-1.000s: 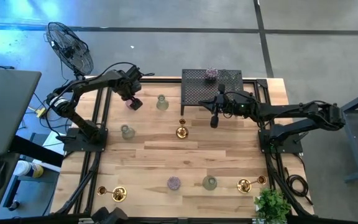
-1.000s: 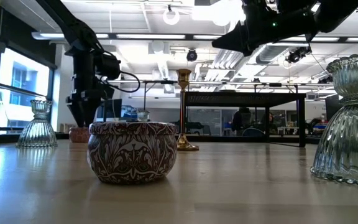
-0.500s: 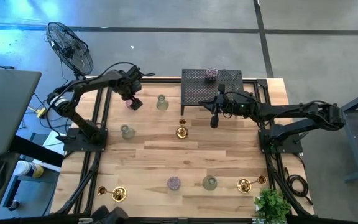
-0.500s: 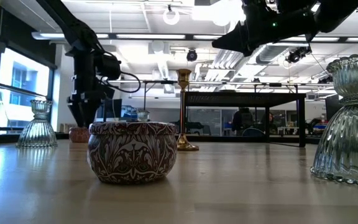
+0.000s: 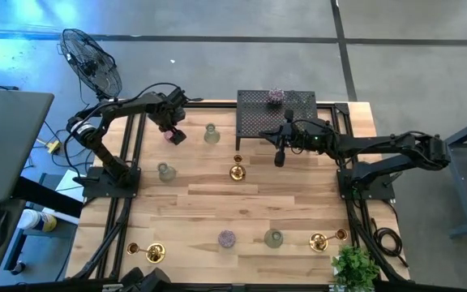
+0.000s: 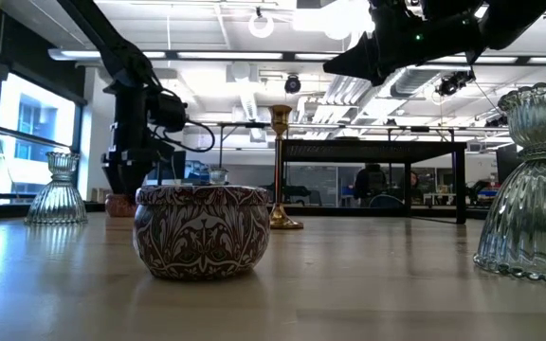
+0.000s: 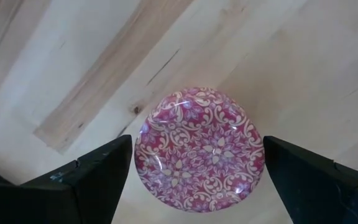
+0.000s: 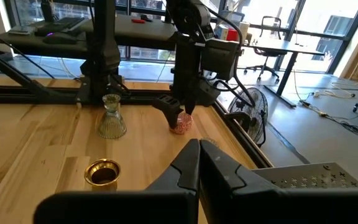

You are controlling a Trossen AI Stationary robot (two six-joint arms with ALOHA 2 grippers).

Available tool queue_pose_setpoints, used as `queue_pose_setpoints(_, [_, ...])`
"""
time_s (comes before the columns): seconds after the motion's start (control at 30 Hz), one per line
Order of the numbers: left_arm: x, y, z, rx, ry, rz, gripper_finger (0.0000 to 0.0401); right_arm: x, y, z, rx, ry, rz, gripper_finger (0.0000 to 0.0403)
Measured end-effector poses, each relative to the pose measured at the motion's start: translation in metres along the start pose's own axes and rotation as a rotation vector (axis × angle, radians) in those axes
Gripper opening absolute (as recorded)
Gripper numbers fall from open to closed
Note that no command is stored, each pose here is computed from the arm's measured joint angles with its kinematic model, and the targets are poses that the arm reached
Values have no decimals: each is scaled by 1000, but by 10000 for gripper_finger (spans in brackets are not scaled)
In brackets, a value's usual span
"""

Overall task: Pick & Place candle stick holders
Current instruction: Put the pink patterned candle on the shelf

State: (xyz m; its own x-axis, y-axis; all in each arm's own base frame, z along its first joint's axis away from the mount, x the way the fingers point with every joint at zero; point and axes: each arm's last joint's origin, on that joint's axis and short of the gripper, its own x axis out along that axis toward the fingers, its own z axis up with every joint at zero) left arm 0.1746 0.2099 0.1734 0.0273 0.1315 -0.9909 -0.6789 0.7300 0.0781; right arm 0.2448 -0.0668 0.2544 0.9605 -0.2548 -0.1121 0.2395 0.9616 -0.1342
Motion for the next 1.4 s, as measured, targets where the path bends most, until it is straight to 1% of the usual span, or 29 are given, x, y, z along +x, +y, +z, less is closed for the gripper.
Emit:
queue_pose_setpoints(0.1, [1,0,-1,5,0,1,340,0,0,0,0,0,0,1])
queue_pose_setpoints(0.27, [9,-1,-7,21,12,0,302,0,0,0,0,1,0,2])
queue_pose_setpoints(0.37, [9,-2,-7,22,11,-3,287,0,0,0,0,1,1,1])
queue_pose_setpoints(0.67, [7,-1,-5,24,18,-4,290,0,0,-1,0,8,1,1])
queue_pose_setpoints(0.77, [-3,-1,-2,25,14,-32,289,0,0,-1,0,9,1,1])
queue_pose_setpoints(0.87, [-17,-9,-1,61,5,-52,288,0,0,-1,0,9,2,1])
queue_pose_setpoints(0.93, [-27,-18,-4,110,15,-59,288,0,0,-1,0,9,1,2])
queue_pose_setpoints(1.0, [-39,-30,-4,158,-10,-62,288,0,0,-1,0,9,1,1])
queue_pose_setpoints(1.1, [-54,-53,-11,228,-22,-84,287,0,0,-1,0,9,1,1])
queue_pose_setpoints(1.23, [-69,-92,-20,312,-77,-146,287,0,0,-1,0,9,1,2])
queue_pose_setpoints(1.3, [-72,-114,-25,344,-96,-172,287,0,0,-1,0,9,2,1])
queue_pose_setpoints(1.4, [-77,-145,-30,407,-162,-214,287,0,0,-1,4,9,1,1])
